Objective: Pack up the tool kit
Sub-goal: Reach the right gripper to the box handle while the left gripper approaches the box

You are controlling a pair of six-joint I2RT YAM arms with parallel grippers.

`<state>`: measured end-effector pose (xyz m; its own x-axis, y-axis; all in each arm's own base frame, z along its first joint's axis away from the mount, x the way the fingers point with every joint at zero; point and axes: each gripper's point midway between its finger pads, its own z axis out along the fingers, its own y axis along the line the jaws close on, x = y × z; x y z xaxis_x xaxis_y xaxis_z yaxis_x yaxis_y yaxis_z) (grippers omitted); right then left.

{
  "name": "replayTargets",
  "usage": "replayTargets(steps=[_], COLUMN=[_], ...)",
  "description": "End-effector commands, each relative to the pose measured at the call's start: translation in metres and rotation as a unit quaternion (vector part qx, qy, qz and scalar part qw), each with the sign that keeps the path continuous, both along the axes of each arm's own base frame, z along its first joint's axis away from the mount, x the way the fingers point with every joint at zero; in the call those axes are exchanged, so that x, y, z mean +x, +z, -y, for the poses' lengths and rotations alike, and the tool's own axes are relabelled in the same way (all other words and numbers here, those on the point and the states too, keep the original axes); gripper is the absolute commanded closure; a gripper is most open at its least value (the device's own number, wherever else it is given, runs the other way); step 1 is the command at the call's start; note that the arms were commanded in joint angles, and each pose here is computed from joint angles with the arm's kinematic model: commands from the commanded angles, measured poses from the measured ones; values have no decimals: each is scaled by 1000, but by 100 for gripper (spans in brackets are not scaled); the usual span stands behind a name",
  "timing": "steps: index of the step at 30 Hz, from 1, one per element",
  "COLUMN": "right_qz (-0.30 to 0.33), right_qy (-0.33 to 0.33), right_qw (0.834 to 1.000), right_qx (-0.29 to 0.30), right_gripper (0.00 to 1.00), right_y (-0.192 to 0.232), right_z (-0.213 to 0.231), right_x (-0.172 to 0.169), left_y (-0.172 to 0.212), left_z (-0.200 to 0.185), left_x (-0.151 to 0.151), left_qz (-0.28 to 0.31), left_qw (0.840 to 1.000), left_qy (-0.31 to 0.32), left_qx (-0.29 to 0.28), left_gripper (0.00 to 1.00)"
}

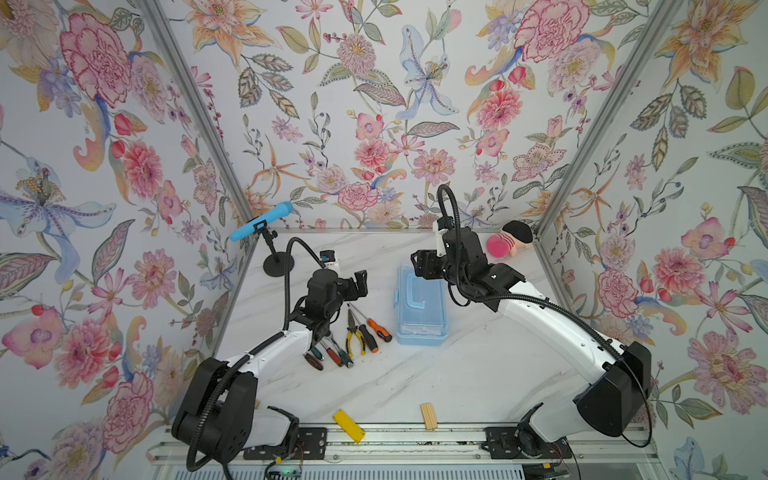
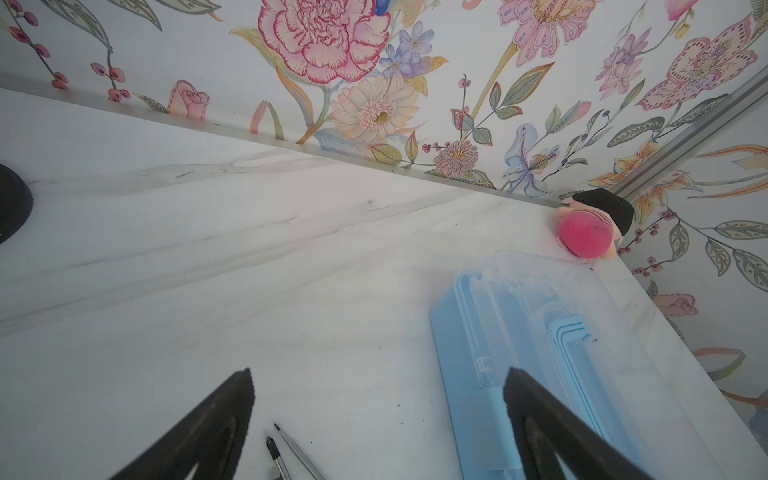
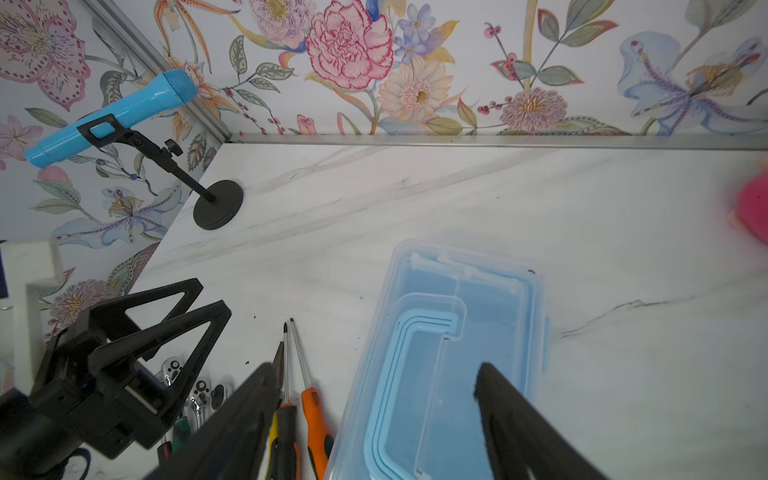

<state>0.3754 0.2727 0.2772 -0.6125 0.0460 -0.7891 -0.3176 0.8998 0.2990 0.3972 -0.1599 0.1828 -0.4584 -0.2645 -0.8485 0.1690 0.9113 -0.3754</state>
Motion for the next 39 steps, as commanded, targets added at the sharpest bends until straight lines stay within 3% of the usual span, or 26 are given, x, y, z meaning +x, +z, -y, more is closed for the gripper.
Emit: replayTargets(steps=[1, 12, 25, 31, 39], right_qz=[-81, -203, -253, -269, -293], right_qy=[34, 48, 32, -2, -17], right_qw=[995, 974, 964, 962, 955], right_qx=[45, 93, 79, 43, 44], right_gripper=[28, 33, 38, 39, 37], right_y=[-22, -96, -122, -134, -152], right_z=[-19, -30, -29, -22, -27], right_x=[-12, -23, -36, -33, -29], left_y=[-15, -44, -60, -62, -69], left_z=[13, 44, 46, 39, 44], left_x=[-5, -16, -23, -25, -21], left_qz=[-23, -49, -55, -51, -52], left_qw=[999, 997, 997, 998, 998], left_qy=[-25, -60, -49, -36, -46], left_qx=[-17, -27, -16, -11, -4], left_gripper=[4, 8, 8, 8, 8])
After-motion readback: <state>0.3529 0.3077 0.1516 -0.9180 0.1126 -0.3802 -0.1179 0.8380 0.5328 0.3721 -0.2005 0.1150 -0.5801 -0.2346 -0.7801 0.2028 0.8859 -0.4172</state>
